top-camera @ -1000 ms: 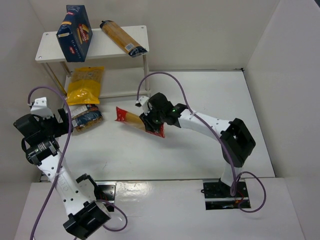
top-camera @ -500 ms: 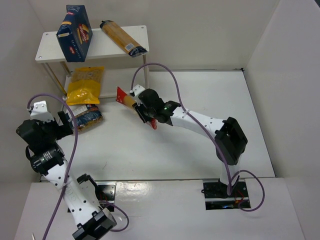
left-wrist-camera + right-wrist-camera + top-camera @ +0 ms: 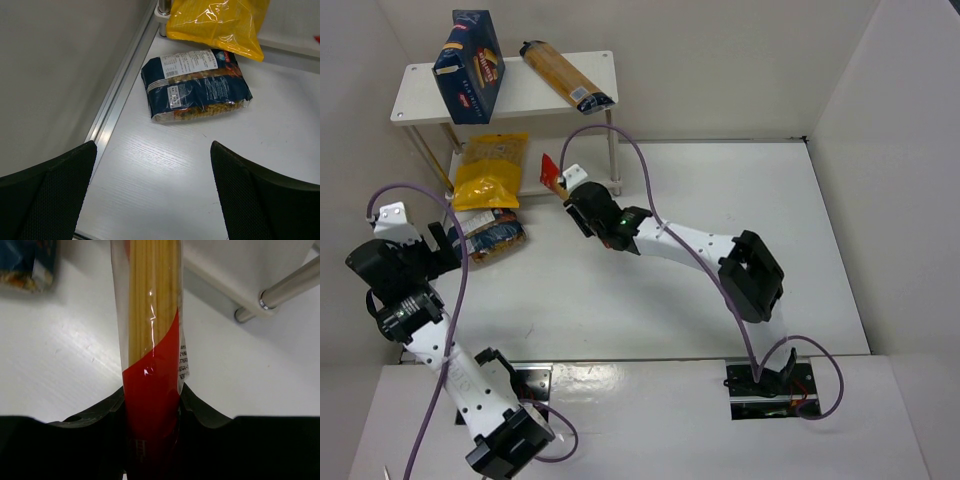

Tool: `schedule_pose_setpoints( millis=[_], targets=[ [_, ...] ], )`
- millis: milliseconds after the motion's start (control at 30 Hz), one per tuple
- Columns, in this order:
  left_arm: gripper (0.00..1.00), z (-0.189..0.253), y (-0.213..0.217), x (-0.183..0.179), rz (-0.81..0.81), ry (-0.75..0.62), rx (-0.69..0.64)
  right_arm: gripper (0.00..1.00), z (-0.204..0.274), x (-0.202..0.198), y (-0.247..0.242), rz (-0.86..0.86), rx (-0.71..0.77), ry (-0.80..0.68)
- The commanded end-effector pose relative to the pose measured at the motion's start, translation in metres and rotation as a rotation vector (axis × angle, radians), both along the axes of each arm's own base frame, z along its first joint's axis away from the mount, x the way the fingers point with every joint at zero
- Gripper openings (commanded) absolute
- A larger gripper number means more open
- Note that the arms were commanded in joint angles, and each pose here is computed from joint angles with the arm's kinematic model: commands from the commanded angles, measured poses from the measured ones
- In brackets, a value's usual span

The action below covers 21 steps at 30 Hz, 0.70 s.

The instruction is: Place and organize the pasta boxes and bags onto the shelf

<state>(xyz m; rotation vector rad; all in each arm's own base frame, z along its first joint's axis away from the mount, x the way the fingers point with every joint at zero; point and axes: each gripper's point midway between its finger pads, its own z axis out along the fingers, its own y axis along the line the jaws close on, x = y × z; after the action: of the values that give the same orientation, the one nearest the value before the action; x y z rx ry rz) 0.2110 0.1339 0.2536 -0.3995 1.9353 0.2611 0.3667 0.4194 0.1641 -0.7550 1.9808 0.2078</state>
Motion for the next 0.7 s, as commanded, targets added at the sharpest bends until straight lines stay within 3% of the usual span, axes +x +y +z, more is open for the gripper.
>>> schedule_pose_setpoints(
  millis=[0,233,667],
  targets=[
    [1.0,0.007,0.0,0.003,-0.016,-0.031,0.015,0.0,0.12,0.048,0.025,-0.131,0.327,-0.283],
    [1.0,0.007,0.0,-0.001,-0.01,-0.033,0.03,0.0,0.093,0.085,0.034,-0.222,0.334,-0.283],
    [1.0,0.007,0.003,-0.002,0.0,-0.036,0.027,0.0,0.094,0.161,0.017,-0.395,0.402,-0.307]
  ],
)
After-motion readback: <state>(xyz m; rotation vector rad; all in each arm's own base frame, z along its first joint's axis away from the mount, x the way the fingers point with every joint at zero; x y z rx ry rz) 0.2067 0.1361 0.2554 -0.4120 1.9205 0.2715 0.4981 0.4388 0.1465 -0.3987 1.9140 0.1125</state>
